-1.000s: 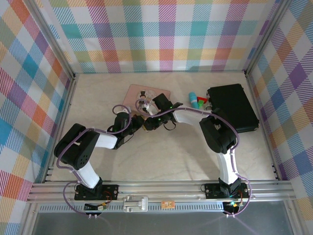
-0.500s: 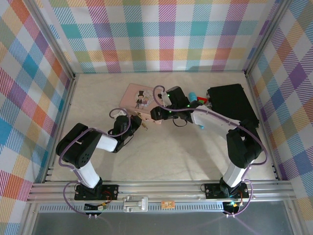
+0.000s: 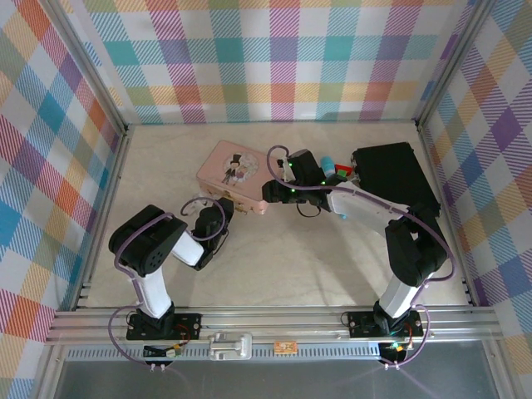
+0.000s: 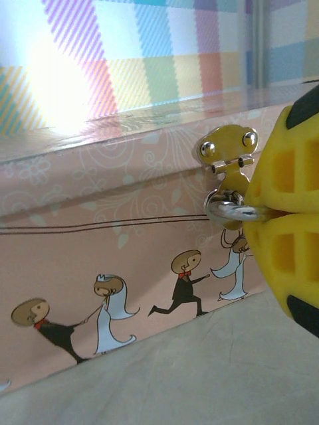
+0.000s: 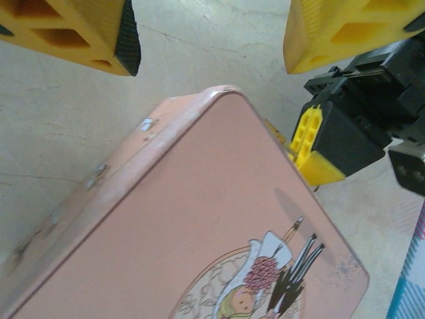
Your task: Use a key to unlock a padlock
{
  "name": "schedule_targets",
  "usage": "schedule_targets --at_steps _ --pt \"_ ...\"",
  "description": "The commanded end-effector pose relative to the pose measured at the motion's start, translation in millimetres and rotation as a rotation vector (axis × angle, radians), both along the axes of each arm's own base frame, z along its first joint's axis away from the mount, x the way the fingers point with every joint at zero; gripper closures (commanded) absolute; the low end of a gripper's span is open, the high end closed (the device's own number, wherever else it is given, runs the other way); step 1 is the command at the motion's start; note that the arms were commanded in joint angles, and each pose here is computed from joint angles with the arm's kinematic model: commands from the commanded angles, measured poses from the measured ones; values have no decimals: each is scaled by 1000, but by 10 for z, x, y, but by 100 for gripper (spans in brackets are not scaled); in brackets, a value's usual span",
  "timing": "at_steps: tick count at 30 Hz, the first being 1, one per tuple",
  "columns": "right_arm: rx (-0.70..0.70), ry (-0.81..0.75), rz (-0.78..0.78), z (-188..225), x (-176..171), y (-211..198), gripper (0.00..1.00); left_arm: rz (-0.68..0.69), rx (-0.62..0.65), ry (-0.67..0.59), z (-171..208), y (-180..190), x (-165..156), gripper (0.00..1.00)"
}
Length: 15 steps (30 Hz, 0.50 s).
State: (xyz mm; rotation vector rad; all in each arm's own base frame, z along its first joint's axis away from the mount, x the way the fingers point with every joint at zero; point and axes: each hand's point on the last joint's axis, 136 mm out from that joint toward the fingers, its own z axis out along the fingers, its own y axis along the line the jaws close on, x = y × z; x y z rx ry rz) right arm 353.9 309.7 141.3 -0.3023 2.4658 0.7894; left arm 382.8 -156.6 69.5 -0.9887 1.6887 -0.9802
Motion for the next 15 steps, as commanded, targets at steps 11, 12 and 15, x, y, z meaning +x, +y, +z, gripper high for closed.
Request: schedule_targets --at_steps 11,12,15 --pt "-3 -21 -59 140 45 -76 38 268 -59 -95 208 490 -49 100" --pt "-10 -21 -72 122 60 -92 38 273 -64 -94 205 509 -55 100" --pt "-16 -7 -113 76 111 -110 34 274 -94 -88 184 538 -36 100"
